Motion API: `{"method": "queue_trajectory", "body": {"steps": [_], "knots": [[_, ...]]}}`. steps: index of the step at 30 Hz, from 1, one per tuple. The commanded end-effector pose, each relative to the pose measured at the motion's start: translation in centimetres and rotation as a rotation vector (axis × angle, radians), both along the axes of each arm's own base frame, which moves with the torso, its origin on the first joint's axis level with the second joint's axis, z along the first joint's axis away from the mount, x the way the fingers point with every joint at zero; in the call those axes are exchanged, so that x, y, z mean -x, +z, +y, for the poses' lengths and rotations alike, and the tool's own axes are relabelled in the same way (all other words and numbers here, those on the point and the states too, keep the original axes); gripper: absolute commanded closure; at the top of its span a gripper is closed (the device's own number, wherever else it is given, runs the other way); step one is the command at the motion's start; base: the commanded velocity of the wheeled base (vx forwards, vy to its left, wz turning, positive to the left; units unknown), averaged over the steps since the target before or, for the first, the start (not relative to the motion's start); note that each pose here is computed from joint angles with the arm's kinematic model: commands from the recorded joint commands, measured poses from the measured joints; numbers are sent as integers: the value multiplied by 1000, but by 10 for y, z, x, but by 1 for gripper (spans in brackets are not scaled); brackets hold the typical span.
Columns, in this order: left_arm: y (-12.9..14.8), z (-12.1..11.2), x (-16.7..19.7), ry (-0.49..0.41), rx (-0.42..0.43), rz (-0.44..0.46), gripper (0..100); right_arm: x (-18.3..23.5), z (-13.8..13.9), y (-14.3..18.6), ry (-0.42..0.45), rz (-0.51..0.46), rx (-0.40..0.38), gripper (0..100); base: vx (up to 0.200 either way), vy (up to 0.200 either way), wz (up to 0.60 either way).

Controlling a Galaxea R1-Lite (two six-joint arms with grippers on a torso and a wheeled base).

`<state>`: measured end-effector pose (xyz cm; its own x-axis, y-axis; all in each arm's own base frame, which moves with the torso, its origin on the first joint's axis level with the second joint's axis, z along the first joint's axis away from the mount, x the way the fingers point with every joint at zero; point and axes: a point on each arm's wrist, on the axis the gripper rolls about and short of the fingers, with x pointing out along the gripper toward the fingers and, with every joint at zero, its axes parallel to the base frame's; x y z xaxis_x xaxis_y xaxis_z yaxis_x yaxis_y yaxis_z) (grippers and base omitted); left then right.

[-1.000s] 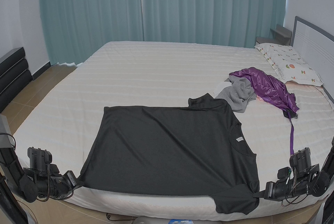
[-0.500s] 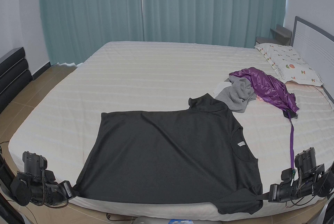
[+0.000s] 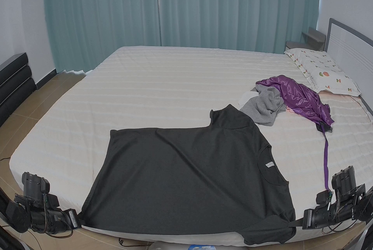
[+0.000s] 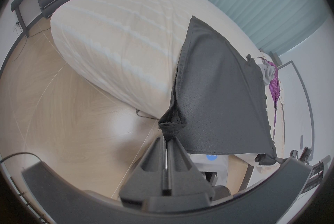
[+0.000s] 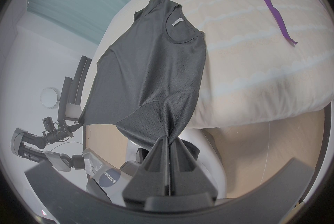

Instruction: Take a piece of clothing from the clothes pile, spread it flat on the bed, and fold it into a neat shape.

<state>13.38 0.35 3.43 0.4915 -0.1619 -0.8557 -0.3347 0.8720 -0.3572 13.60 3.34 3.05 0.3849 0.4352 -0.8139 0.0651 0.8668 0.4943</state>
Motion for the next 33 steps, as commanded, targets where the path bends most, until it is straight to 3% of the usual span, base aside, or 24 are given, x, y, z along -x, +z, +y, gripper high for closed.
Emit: {"method": "queue_trajectory", "body": {"steps": [1,11,16,25,33], "knots": [[5,0,6,-5,-7,-16,100,8,-1,1,18,2,13,100,0,0,0],[24,-1,14,-38,-18,27,100,19,-3,10,32,-26,14,100,0,0,0],[31,-1,5,-38,-13,2,100,14,-3,13,19,-58,7,100,0,0,0],[37,1,-31,28,23,-19,100,-30,1,28,-16,-172,-14,100,0,0,0],[37,3,-50,81,50,-53,100,-65,6,29,-18,-192,-12,100,0,0,0]]}}
